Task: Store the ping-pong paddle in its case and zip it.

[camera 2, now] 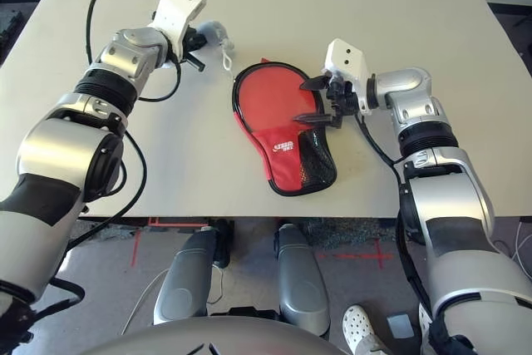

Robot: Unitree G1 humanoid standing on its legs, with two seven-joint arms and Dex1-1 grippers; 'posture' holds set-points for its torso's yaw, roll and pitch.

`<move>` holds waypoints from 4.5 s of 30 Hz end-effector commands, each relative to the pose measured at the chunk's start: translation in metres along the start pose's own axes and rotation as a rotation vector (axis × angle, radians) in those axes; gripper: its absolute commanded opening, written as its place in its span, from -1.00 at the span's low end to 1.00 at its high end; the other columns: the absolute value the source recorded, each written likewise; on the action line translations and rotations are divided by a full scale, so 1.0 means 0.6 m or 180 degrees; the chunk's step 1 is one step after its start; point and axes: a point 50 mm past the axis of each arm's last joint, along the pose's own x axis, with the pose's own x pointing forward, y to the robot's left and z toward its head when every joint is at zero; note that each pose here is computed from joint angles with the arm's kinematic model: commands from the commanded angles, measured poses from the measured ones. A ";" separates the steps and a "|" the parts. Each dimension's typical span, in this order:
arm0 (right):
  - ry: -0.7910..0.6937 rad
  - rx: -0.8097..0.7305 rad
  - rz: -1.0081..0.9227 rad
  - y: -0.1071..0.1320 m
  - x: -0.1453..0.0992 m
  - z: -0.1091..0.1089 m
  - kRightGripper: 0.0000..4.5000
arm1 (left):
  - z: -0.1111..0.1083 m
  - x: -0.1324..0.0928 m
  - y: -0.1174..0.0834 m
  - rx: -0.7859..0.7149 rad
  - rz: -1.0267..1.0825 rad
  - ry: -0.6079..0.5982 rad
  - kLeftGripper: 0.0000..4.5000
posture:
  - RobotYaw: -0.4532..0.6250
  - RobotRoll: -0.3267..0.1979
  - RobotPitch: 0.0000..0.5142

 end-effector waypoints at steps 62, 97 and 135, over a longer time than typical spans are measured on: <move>0.0811 0.0466 0.0483 0.029 0.021 -0.050 1.00 | 0.088 0.025 -0.105 -0.0016 -0.0084 -0.0586 -0.95 | -0.26 0.25 0.18; 0.0873 0.0541 0.0442 0.051 0.027 -0.067 1.00 | 0.165 0.015 -0.273 0.0100 -0.1301 -0.1116 0.70 | -0.34 0.25 0.26; 0.0730 0.0577 0.0345 0.037 0.039 -0.058 1.00 | 0.010 -0.088 -0.082 0.0297 -0.1970 -0.0762 0.98 | -0.14 0.25 0.13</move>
